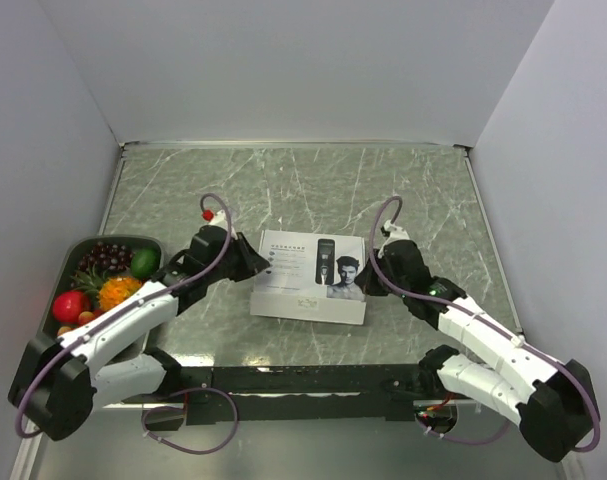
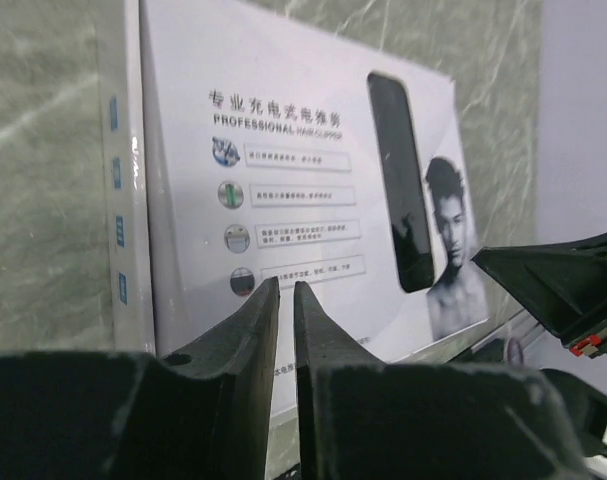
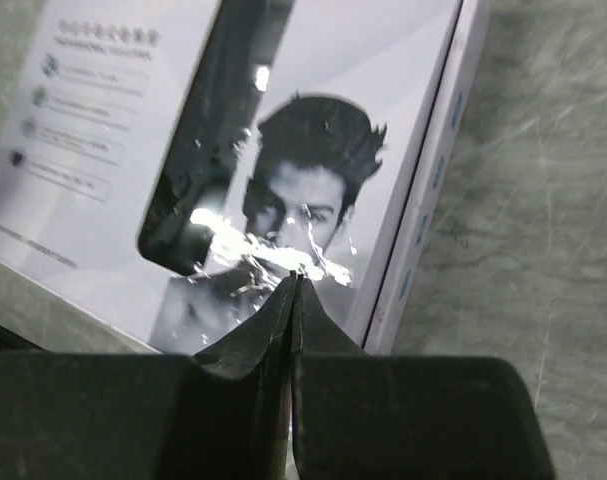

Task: Sort the hair-cutting tools

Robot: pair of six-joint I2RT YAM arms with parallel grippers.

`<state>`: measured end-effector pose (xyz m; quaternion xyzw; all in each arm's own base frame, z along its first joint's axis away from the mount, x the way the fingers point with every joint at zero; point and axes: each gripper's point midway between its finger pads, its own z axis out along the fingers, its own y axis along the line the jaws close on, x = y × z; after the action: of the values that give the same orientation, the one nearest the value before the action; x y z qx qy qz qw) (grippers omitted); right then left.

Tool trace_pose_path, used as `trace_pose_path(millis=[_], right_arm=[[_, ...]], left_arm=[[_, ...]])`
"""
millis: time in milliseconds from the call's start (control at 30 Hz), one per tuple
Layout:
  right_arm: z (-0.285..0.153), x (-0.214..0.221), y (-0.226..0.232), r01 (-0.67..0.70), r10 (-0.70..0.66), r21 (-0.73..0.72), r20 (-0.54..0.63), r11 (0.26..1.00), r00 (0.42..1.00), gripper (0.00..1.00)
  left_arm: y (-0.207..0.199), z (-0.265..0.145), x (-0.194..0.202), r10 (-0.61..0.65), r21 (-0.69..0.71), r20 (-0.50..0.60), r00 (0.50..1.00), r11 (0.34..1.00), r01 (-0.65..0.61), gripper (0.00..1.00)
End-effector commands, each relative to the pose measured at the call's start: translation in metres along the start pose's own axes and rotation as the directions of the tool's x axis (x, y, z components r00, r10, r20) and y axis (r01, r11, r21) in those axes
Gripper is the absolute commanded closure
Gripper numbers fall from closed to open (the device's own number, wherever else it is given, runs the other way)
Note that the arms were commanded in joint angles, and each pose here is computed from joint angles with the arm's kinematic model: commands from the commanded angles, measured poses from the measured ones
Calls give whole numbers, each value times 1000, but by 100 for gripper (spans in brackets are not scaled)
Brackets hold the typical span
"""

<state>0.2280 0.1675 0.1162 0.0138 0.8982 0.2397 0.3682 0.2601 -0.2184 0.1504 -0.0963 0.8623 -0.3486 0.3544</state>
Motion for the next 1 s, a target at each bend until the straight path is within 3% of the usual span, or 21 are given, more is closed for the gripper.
trace_pose_path(millis=[0,267,367,467,733,967], right_arm=[[12,22,-13,-27,30,78,-28,997,999,98],[23,66,-36,-82,104,189,-109,979,989,100],[23,63,-33,-79,100,189,-104,979,990,100],[16,51,-28,-75,88,188,-61,979,994,100],[-15,24,-38,-102,88,243,68,965,994,100],[-15,50,-64,-164,162,349,34,923,986,100]], left_arm=[[9,15,17,4,-31,-31,1000,1000,-5,83],[64,37,66,-51,-149,-122,991,988,32,86],[71,39,74,-60,-164,-140,988,986,37,88],[62,35,68,-56,-141,-128,990,989,37,88],[36,-16,18,-23,-132,46,999,991,29,82],[51,-29,15,-27,-225,63,998,974,41,82]])
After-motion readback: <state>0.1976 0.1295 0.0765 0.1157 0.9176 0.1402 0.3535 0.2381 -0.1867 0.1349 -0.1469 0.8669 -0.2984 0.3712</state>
